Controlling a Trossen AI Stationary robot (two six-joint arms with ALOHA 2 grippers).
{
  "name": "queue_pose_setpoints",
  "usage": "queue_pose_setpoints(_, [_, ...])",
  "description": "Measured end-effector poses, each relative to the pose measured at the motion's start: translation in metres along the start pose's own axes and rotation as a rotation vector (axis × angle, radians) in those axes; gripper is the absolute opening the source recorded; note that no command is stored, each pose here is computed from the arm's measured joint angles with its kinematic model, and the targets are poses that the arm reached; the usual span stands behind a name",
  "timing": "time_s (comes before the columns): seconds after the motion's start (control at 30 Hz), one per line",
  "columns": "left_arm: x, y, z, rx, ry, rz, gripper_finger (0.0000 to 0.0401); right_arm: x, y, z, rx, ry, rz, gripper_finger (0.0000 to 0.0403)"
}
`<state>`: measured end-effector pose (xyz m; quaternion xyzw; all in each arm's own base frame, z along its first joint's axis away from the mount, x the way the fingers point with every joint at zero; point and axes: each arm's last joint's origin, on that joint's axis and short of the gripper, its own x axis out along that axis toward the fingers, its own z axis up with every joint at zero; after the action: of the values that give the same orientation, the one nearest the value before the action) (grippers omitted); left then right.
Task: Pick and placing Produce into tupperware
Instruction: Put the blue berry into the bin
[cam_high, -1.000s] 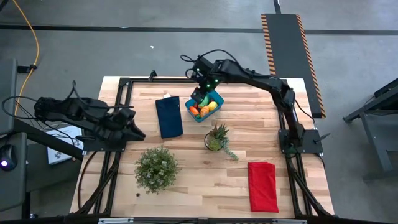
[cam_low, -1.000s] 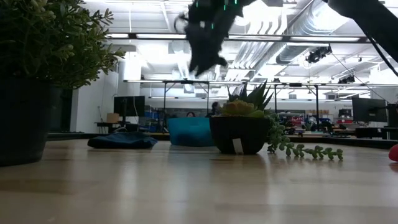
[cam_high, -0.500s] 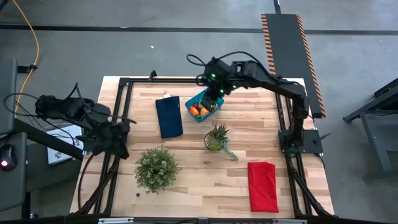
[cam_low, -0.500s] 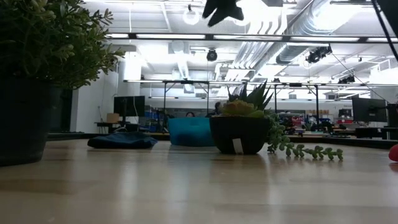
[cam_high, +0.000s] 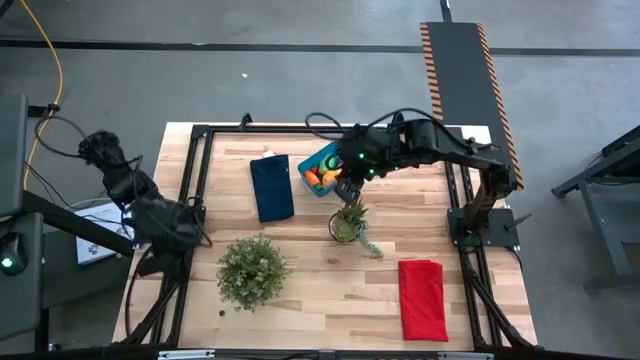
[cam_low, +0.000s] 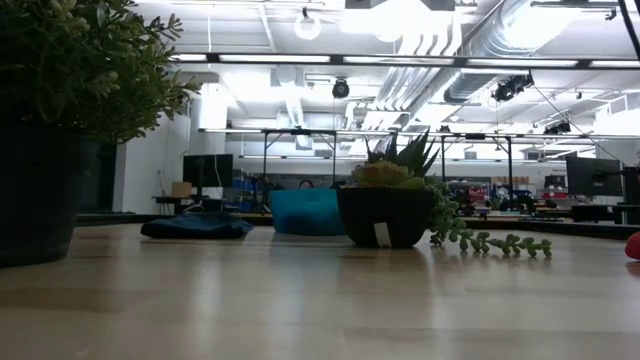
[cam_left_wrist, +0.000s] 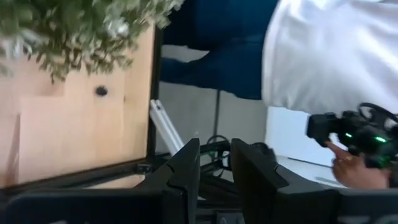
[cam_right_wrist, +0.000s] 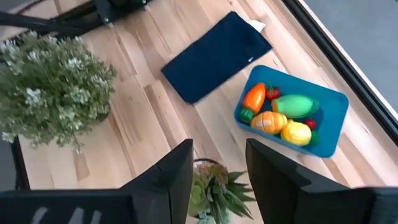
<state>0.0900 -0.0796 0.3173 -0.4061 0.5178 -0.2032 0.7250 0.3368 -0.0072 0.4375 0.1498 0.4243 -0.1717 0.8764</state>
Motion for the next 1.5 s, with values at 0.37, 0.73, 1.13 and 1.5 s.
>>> queue_pose_setpoints(0.37, [0.041, -0.010, -0.016, -0.190, 0.064, 0.178, 0.0081, -0.003, 0.008, -0.015, -0.047, 0.073, -0.076, 0.0140])
queue_pose_setpoints(0.73, [0.085, -0.021, -0.016, -0.315, 0.030, 0.342, 0.0081, -0.004, 0.006, -0.020, -0.140, 0.132, -0.098, 0.0140])
queue_pose_setpoints(1.13, [0.103, -0.062, -0.001, -0.324, -0.037, 0.603, 0.0081, -0.005, 0.009, -0.026, -0.232, 0.172, -0.098, 0.0140])
queue_pose_setpoints(1.5, [0.139, -0.064, 0.003, -0.363, -0.042, 0.723, 0.0081, -0.046, 0.016, -0.040, -0.319, 0.062, -0.106, 0.0140])
